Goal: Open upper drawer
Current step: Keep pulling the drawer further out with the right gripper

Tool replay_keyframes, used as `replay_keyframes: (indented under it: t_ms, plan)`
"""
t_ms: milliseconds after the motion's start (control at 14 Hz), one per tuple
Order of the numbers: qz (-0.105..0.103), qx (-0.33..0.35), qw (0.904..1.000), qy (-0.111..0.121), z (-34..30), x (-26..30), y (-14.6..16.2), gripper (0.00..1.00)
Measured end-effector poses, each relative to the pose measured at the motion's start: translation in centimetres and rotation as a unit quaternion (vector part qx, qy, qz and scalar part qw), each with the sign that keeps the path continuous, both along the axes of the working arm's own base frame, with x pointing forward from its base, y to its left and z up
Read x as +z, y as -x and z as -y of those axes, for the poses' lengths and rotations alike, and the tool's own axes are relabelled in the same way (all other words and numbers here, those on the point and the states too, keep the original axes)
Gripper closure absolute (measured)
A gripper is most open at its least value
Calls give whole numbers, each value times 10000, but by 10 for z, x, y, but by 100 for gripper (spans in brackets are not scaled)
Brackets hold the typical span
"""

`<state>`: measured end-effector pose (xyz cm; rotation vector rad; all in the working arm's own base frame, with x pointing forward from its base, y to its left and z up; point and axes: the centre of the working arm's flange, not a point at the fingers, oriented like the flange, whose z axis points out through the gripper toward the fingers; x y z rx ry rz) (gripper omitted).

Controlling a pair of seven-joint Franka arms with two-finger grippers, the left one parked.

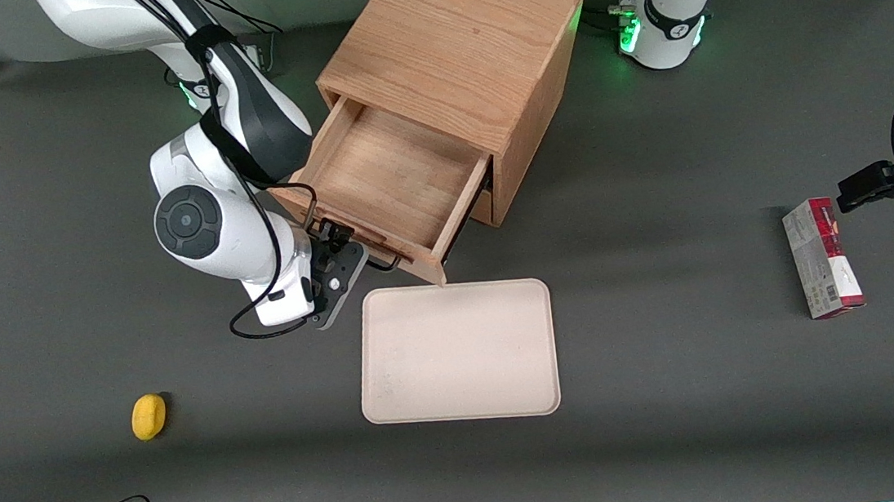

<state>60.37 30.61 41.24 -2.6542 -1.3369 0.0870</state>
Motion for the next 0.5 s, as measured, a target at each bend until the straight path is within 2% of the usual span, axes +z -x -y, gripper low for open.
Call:
replay_keyframes:
  t_ms: [500]
  plan:
    - [26, 6, 10000, -2, 6, -8, -7, 0]
